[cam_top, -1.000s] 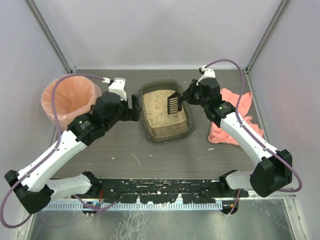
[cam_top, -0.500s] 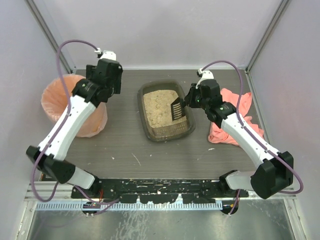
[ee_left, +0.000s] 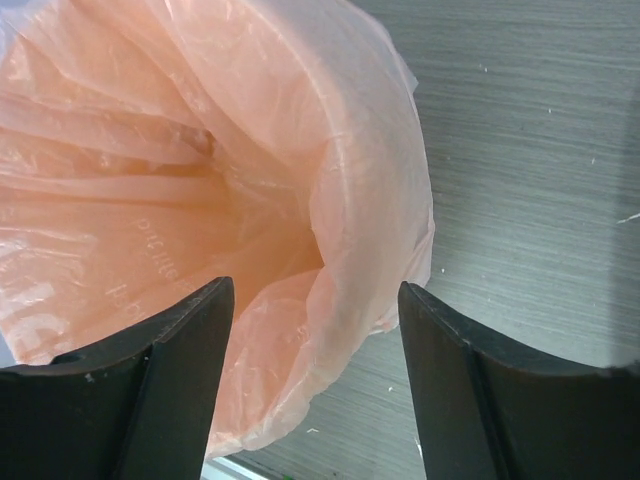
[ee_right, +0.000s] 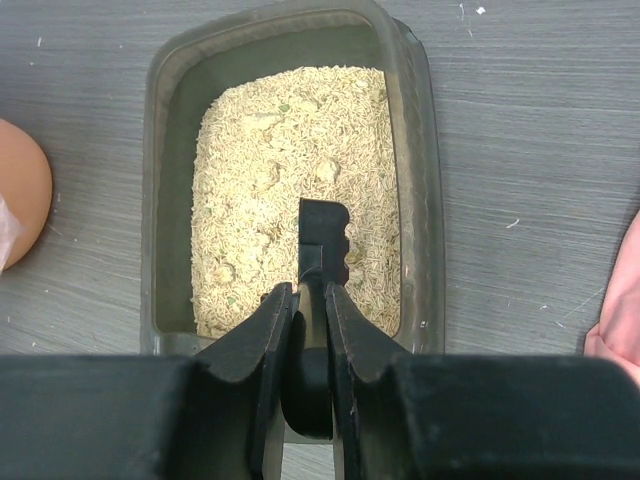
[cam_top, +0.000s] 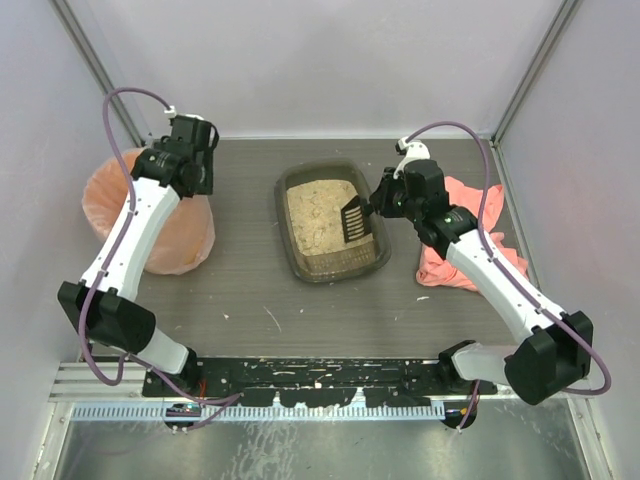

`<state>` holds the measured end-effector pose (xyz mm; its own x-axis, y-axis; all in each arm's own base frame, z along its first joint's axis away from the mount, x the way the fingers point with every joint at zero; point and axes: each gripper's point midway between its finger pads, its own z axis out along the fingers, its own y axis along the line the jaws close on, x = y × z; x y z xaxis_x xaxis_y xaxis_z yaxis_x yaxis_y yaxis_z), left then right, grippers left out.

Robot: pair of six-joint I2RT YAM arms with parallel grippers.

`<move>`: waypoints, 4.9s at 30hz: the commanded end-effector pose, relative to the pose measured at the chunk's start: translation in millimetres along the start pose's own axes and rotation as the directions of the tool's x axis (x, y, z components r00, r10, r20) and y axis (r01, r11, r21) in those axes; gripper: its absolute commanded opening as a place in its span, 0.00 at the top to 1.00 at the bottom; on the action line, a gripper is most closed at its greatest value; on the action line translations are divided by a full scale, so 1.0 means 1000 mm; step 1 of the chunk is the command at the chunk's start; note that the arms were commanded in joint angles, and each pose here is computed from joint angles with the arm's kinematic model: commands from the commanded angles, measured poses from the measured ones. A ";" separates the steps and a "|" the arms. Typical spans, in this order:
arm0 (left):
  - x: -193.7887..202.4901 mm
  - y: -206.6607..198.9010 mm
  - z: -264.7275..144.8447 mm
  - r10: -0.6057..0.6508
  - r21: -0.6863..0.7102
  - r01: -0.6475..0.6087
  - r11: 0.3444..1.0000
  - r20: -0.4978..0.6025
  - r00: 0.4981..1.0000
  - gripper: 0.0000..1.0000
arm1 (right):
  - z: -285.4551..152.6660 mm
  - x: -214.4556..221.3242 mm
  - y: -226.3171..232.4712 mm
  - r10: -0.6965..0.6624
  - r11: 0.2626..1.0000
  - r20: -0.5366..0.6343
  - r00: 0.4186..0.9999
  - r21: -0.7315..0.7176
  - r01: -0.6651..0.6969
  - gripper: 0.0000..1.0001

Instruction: Clean the litter box

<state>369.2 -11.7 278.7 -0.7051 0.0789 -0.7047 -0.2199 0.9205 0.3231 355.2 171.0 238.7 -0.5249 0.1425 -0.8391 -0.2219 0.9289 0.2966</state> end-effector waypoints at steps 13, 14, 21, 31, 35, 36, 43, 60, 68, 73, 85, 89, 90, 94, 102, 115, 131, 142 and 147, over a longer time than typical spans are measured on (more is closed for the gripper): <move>0.022 -0.023 0.029 -0.063 0.164 0.082 0.983 -0.113 0.992 0.61 | -0.017 -0.019 0.010 0.011 0.999 0.079 0.997 -0.044 -0.008 0.99; 0.023 -0.024 0.029 -0.060 0.169 0.080 0.982 -0.116 0.991 0.65 | -0.017 -0.020 0.009 0.012 0.999 0.080 0.997 -0.044 -0.008 0.99; 0.026 -0.027 0.032 -0.038 0.177 0.062 0.982 -0.132 0.990 0.86 | -0.017 -0.018 0.009 0.014 0.999 0.081 0.997 -0.046 -0.010 0.99; 0.002 -0.067 -0.004 -0.082 0.395 0.105 0.913 -0.075 0.994 0.99 | -0.017 -0.015 0.004 0.010 1.000 0.082 0.997 -0.024 -0.008 0.99; -0.005 -0.098 -0.020 -0.070 0.469 0.083 0.879 -0.046 0.997 0.99 | -0.015 -0.013 0.004 0.008 1.000 0.074 0.997 -0.025 -0.006 0.99; -0.007 -0.106 -0.022 -0.065 0.481 0.075 0.873 -0.039 0.997 0.99 | -0.015 -0.013 0.004 0.009 1.000 0.073 0.997 -0.025 -0.007 0.99; -0.019 -0.156 -0.039 -0.008 0.552 -0.022 0.833 0.052 0.999 0.99 | -0.016 -0.013 0.000 -0.001 1.000 0.076 0.997 -0.005 0.002 0.99; -0.040 -0.153 -0.068 -0.034 0.580 -0.051 0.813 0.136 0.990 0.33 | -0.011 -0.020 -0.003 -0.026 0.999 0.055 0.998 0.034 0.024 0.99; -0.054 -0.096 -0.113 -0.176 0.553 -0.021 0.833 0.300 0.938 0.14 | -0.003 -0.032 -0.005 -0.071 0.996 0.038 0.997 0.065 0.069 0.99; -0.031 -0.059 -0.142 -0.259 0.567 -0.005 0.824 0.385 0.886 0.05 | 0.011 -0.041 -0.002 -0.108 0.992 0.001 0.994 0.068 0.108 0.99; -0.002 -0.017 -0.156 -0.368 0.549 0.040 0.835 0.504 0.782 0.02 | 0.061 -0.055 0.008 -0.296 0.942 -0.124 0.947 0.127 0.311 0.99; 0.000 -0.011 -0.158 -0.390 0.548 0.052 0.835 0.522 0.758 0.02 | 0.075 -0.052 0.010 -0.379 0.887 -0.190 0.906 0.202 0.414 0.99; 0.001 -0.011 -0.157 -0.393 0.549 0.054 0.834 0.522 0.757 0.02 | 0.077 -0.051 0.012 -0.398 0.871 -0.204 0.894 0.221 0.438 0.99; 0.006 -0.006 -0.155 -0.390 0.534 0.068 0.843 0.518 0.761 0.02 | 0.089 -0.044 0.021 -0.459 0.808 -0.251 0.852 0.281 0.518 0.99; 0.009 0.007 -0.153 -0.403 0.507 0.105 0.856 0.526 0.749 0.02 | 0.101 -0.039 0.028 -0.502 0.736 -0.297 0.812 0.347 0.581 0.99; 0.012 0.003 -0.148 -0.393 0.508 0.101 0.856 0.511 0.764 0.00 | 0.118 -0.007 0.036 -0.471 0.769 -0.364 0.803 0.277 0.576 0.99; 0.015 -0.005 -0.144 -0.389 0.522 0.097 0.847 0.485 0.783 0.02 | 0.128 -0.015 0.040 -0.244 0.949 -0.249 0.937 0.136 0.284 0.99; 0.015 -0.007 -0.140 -0.379 0.516 0.096 0.851 0.479 0.792 0.03 | 0.141 -0.020 0.056 -0.152 0.988 -0.193 0.969 0.006 0.156 0.99; 0.015 -0.010 -0.139 -0.376 0.520 0.093 0.849 0.472 0.797 0.04 | 0.141 -0.021 0.056 -0.108 0.994 -0.183 0.977 -0.044 0.101 0.99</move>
<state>264.2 -70.5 339.4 -0.2007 -0.0777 -0.9766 0.0871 0.9915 -0.0968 474.8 231.1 188.5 -0.6511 -0.1454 -0.7449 -0.2338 0.9722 0.0146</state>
